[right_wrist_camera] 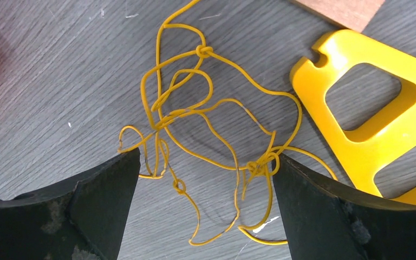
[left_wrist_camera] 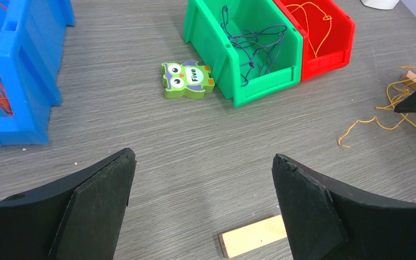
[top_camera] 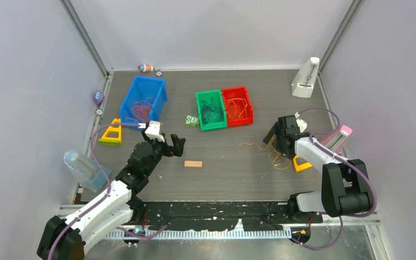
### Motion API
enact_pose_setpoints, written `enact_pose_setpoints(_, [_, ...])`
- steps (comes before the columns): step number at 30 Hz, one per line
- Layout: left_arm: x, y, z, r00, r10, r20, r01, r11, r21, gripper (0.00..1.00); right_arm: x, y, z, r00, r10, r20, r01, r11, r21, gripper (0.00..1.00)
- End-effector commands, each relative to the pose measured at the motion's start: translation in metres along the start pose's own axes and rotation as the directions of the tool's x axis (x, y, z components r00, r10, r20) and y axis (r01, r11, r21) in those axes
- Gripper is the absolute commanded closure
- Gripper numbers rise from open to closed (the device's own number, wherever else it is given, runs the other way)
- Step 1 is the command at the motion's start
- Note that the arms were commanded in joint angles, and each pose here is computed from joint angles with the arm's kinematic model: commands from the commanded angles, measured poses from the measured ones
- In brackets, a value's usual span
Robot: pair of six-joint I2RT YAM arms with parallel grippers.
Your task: Untangle the cables
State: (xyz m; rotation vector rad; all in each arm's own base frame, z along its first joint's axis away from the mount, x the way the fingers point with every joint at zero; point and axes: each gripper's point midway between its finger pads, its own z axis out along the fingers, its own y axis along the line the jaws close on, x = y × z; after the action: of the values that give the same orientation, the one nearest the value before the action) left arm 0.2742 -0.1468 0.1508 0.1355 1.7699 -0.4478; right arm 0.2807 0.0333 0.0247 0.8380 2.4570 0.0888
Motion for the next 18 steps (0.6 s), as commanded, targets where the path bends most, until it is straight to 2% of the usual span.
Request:
enact_pose_setpoints(1, [-0.019,-0.003,0.002,0.997,-0.011,0.073,0.010,1.000,0.006,0.02,0.011,0.003,0.007,1.000,-0.023,-0.002,0.023,0.999,0.028,0.02])
enact_pose_setpoints(3, [-0.019,-0.003,0.002,0.997,-0.009,0.072,0.009,1.000,0.002,0.02,0.014,0.005,0.009,0.999,-0.033,-0.008,0.033,0.999,0.025,0.06])
enact_pose_setpoints(4, [-0.019,-0.003,0.002,0.998,-0.008,0.069,0.008,1.000,0.001,0.02,0.017,0.006,0.009,0.999,-0.037,-0.019,0.037,0.999,0.015,0.16])
enact_pose_setpoints(5, [-0.018,-0.002,0.002,0.998,-0.008,0.067,0.008,1.000,0.000,0.02,0.018,0.008,0.009,0.999,-0.039,-0.022,0.039,0.999,0.008,0.21])
enact_pose_setpoints(6, [-0.019,-0.002,0.003,0.998,-0.008,0.067,0.008,1.000,-0.001,0.02,0.022,0.008,0.010,0.999,-0.043,-0.033,0.043,0.999,-0.005,0.38])
enact_pose_setpoints(7, [-0.018,-0.002,0.003,0.998,-0.007,0.064,0.007,1.000,-0.002,0.02,0.021,0.011,0.008,0.999,-0.041,-0.026,0.040,0.999,-0.021,0.47])
enact_pose_setpoints(8, [-0.017,-0.002,0.003,0.998,-0.007,0.061,0.007,1.000,-0.004,0.02,0.022,0.011,0.007,0.999,-0.042,-0.030,0.041,0.999,-0.029,0.66])
enact_pose_setpoints(9, [-0.017,-0.002,0.004,0.998,-0.005,0.059,0.005,1.000,-0.006,0.02,0.021,0.012,0.003,0.999,-0.041,-0.021,0.040,0.998,-0.040,0.73])
enact_pose_setpoints(11, [-0.017,-0.002,0.004,0.998,-0.004,0.056,0.004,1.000,-0.005,0.02,0.018,0.014,-0.005,0.999,-0.050,-0.009,0.050,0.997,-0.056,0.92])
enact_pose_setpoints(16, [-0.016,-0.003,0.006,0.999,-0.002,0.043,0.002,1.000,-0.004,0.02,0.006,0.028,-0.034,0.993,-0.119,0.026,0.122,0.980,-0.156,0.95])
enact_pose_setpoints(18, [-0.016,-0.003,0.005,0.999,-0.002,0.041,0.002,1.000,-0.004,0.02,0.001,0.040,-0.054,0.983,-0.173,0.055,0.181,0.953,-0.242,0.95])
